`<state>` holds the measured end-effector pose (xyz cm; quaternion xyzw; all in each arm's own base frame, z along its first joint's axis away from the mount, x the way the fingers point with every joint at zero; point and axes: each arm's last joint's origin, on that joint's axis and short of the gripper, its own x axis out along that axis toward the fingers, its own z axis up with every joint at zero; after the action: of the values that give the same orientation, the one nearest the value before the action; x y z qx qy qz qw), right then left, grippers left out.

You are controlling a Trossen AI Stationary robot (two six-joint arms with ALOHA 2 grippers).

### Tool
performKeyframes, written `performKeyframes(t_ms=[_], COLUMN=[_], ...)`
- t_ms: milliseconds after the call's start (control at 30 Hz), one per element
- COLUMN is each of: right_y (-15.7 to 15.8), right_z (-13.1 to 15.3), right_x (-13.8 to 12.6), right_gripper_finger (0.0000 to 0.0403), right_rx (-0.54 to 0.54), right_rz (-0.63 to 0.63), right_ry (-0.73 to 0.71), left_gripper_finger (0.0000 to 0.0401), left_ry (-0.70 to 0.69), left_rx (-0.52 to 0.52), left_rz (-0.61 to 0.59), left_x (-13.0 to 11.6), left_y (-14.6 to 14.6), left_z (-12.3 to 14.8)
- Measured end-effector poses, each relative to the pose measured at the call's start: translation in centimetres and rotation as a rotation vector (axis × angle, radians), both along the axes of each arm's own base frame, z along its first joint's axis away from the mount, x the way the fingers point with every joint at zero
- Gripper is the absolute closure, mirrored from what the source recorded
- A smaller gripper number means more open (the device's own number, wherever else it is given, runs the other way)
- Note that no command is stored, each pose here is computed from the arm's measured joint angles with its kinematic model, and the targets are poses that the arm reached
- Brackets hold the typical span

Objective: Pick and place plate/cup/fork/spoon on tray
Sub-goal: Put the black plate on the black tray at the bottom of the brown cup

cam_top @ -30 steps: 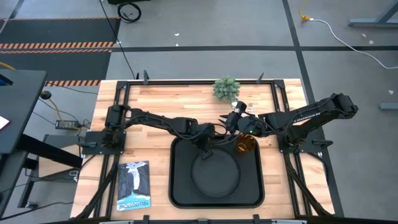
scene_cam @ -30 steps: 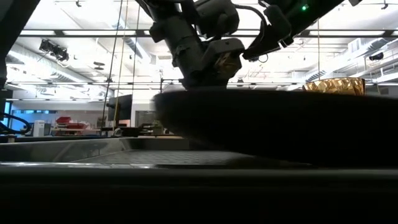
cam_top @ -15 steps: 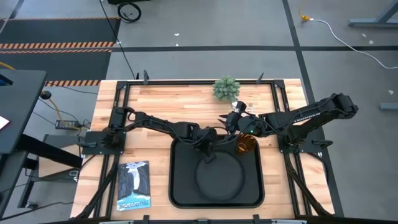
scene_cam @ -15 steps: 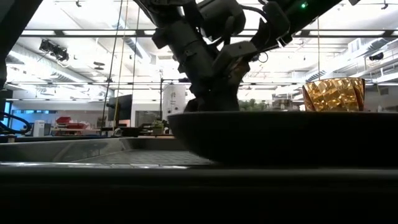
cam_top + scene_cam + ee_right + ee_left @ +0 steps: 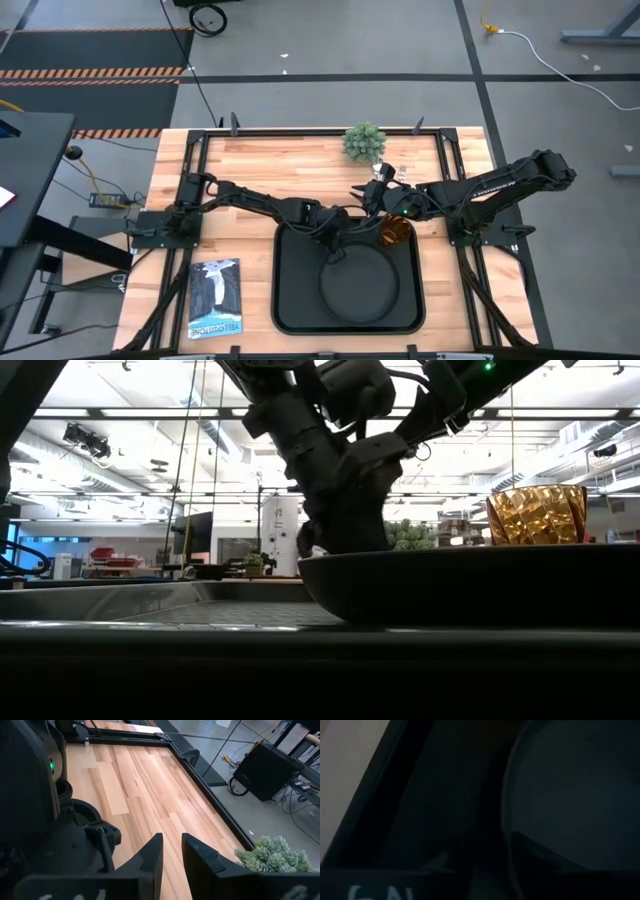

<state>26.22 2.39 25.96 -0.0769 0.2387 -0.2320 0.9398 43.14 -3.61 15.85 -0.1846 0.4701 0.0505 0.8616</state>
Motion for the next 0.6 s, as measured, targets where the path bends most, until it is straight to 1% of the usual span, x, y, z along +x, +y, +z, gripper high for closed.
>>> performKeyframes(t_ms=[133, 233, 333, 467, 600], right_y=[0.1, 0.1, 0.1, 0.1, 0.1], right_z=[0.0, 0.0, 0.0, 0.2, 0.2], right_x=[0.0, 0.0, 0.0, 0.1, 0.1], right_gripper_finger=[0.0326, 0.0326, 0.0326, 0.0326, 0.0326], right_rx=[0.007, 0.016, 0.027, 0.037, 0.040], right_rz=[-0.001, -0.003, -0.002, -0.004, -0.002], right_ry=[-0.004, -0.009, -0.015, -0.033, -0.041], left_gripper_finger=[0.0253, 0.0253, 0.0254, 0.0254, 0.0254], left_ry=[0.037, 0.036, 0.015, -0.052, -0.062], left_rx=[0.047, 0.092, 0.155, 0.215, 0.291], left_rz=[-0.052, -0.086, -0.109, -0.113, -0.167], left_x=[-0.6, -1.1, -1.5, -1.7, -2.1], left_y=[0.1, 0.0, -0.1, -0.5, -1.5], left_z=[0.5, 1.4, 2.7, 4.4, 5.2])
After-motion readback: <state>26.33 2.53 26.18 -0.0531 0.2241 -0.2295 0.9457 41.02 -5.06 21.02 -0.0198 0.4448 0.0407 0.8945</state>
